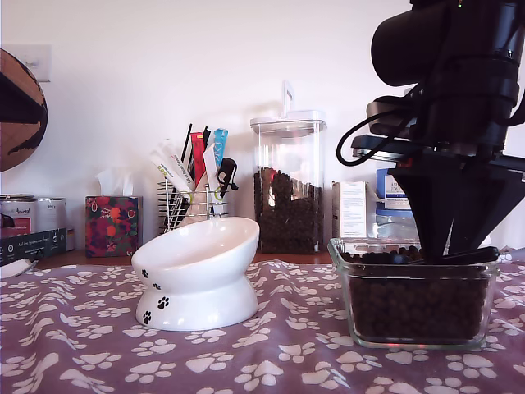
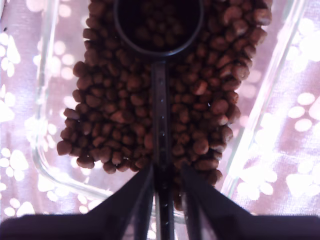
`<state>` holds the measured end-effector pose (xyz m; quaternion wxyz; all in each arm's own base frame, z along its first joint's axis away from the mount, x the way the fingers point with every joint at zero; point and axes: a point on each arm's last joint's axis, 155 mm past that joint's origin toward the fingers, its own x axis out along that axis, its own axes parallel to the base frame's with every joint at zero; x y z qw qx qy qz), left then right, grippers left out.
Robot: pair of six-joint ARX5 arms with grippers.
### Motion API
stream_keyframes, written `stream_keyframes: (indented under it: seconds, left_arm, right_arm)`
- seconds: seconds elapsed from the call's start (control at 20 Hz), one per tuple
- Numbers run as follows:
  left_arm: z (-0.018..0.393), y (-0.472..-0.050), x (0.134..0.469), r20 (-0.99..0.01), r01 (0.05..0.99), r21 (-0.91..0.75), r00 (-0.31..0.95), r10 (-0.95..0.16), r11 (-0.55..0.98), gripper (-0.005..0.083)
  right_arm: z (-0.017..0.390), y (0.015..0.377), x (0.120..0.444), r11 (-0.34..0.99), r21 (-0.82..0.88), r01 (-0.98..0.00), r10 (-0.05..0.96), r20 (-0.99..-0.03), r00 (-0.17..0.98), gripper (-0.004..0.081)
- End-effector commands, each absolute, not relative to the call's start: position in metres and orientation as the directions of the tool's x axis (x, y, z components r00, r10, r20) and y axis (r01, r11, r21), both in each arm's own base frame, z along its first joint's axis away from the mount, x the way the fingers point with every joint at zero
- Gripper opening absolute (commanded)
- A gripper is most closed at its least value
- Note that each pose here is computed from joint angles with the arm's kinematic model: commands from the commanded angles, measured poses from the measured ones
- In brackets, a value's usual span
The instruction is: Measure one spoon of cat food and pour it into the food bowl
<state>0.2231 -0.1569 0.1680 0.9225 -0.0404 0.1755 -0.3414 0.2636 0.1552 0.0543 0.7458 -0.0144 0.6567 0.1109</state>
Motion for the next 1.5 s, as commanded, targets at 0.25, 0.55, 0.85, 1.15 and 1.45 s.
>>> stream_keyframes:
  seconds: [0.25, 0.55, 0.85, 1.15, 1.45]
  left_arm:
    - [0.168, -0.158, 0.223, -0.295, 0.62, -0.195, 0.702, -0.648, 0.76, -0.002]
    - [0.167, -0.158, 0.222, -0.295, 0.622, -0.196, 0.699, -0.651, 0.758, -0.002]
    - [0.168, -0.159, 0.222, -0.295, 0.625, -0.198, 0.697, -0.654, 0.755, -0.002]
    - [0.168, -0.159, 0.222, -0.294, 0.625, -0.197, 0.697, -0.654, 0.755, -0.002]
    - [0.168, -0.159, 0.222, -0.295, 0.625, -0.198, 0.697, -0.654, 0.755, -0.002]
  right_arm:
    - [0.049, 0.151, 0.251, 0.977, 0.109, -0.181, 0.121, -0.991, 0.058, -0.0013]
    - [0.056, 0.149, 0.23, 0.976, 0.103, -0.19, 0.099, -0.995, -0.029, -0.0013]
    - [0.06, 0.149, 0.227, 0.976, 0.102, -0.19, 0.096, -0.995, -0.041, -0.0012]
    - [0.06, 0.15, 0.228, 0.976, 0.104, -0.19, 0.099, -0.994, -0.038, 0.0073]
    - [0.06, 0.151, 0.23, 0.976, 0.106, -0.191, 0.102, -0.994, -0.032, 0.0114]
